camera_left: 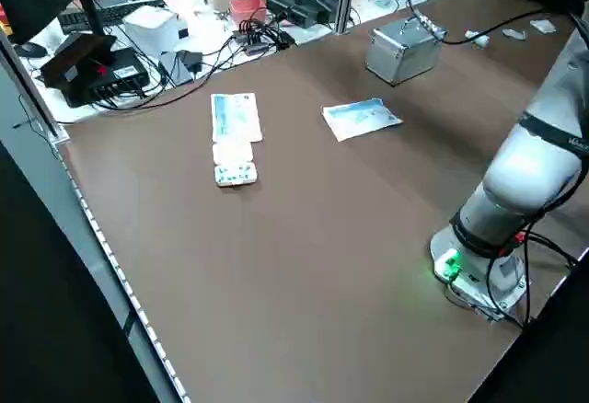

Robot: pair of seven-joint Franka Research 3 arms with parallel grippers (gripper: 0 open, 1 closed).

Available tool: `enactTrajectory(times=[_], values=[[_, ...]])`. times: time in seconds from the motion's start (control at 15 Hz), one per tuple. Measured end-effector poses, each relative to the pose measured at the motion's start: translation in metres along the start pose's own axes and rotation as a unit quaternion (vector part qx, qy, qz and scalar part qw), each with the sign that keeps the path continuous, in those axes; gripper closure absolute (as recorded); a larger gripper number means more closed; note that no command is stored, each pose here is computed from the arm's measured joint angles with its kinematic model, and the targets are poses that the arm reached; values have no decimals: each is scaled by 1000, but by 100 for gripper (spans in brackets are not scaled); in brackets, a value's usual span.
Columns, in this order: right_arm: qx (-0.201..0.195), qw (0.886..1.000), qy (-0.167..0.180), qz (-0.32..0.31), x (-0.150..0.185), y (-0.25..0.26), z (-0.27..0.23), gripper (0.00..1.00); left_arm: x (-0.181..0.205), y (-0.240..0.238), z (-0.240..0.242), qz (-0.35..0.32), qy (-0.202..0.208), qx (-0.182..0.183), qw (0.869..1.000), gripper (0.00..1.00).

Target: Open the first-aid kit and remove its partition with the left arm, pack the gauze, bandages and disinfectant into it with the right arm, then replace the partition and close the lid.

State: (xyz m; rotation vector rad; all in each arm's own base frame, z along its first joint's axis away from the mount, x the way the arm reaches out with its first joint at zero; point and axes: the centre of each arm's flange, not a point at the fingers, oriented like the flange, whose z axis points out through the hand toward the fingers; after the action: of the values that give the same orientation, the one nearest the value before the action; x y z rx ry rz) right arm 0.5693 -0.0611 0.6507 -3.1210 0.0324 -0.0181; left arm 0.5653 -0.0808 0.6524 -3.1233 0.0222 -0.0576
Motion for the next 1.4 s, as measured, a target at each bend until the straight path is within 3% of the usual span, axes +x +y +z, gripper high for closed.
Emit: enactTrajectory(times=[0.67,1.0,1.4], values=[[0,1000,-1,-1,0,0,1,1,2,5,13,7,-20,1,1000,0],[0,1000,-4,-1,1,0,5,1,31,55,85,38,-61,-9,997,0],[1,999,-49,10,23,12,61,1,35,120,121,-40,-68,-10,997,0]])
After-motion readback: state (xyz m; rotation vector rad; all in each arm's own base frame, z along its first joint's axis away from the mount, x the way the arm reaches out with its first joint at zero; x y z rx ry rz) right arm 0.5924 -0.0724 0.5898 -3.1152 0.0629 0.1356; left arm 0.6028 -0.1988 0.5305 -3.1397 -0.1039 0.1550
